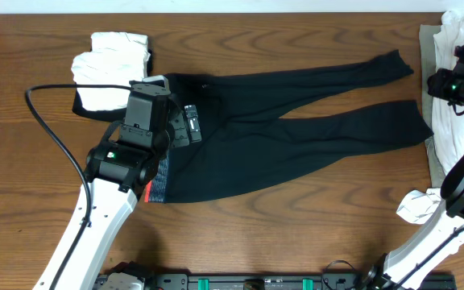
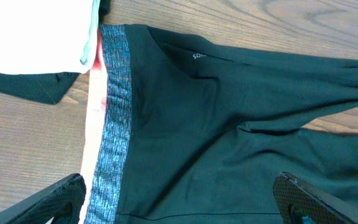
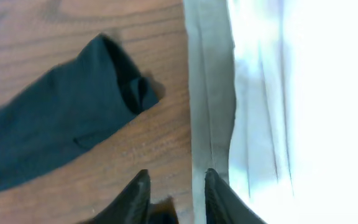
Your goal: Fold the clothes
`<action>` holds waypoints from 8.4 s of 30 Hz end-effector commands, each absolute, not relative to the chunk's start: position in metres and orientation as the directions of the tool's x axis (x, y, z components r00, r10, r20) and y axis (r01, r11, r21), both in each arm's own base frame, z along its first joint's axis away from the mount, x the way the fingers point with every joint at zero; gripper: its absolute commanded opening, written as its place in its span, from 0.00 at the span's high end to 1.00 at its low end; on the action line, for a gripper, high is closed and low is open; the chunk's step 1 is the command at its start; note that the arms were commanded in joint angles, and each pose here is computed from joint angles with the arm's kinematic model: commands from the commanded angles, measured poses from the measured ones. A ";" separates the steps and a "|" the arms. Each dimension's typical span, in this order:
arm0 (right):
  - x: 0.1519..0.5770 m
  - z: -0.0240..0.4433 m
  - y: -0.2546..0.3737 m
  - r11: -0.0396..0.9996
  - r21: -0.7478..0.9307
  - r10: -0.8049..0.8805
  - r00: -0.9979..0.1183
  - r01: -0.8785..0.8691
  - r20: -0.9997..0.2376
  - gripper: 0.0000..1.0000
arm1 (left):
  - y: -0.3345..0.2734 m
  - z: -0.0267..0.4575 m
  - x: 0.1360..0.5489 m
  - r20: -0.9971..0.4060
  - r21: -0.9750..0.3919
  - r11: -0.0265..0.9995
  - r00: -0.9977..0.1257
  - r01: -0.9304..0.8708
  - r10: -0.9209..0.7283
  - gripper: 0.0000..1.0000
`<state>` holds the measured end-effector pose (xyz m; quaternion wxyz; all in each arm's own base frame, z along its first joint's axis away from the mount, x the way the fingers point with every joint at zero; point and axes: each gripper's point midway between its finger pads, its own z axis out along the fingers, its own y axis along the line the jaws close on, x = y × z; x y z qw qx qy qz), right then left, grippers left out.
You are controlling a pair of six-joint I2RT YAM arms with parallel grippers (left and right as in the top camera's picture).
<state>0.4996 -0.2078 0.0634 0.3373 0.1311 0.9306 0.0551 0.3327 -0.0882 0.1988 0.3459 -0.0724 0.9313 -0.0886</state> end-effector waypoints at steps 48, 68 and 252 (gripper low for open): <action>0.427 0.034 -0.131 0.972 0.172 0.201 -0.947 0.160 -0.251 0.95 | -0.085 0.209 0.336 -0.655 -0.203 0.977 -0.731 -0.069 -0.188 0.02; 0.454 -0.046 -0.130 0.991 0.056 0.133 -0.961 0.123 -0.243 0.99 | -0.085 0.209 0.336 -0.655 -0.203 0.977 -0.731 -0.070 -0.189 0.02; 0.418 0.157 -0.104 0.984 0.058 0.179 -0.882 0.171 -0.435 0.01 | 0.010 0.069 0.389 -0.372 -0.268 0.949 -0.890 -0.168 -0.263 0.57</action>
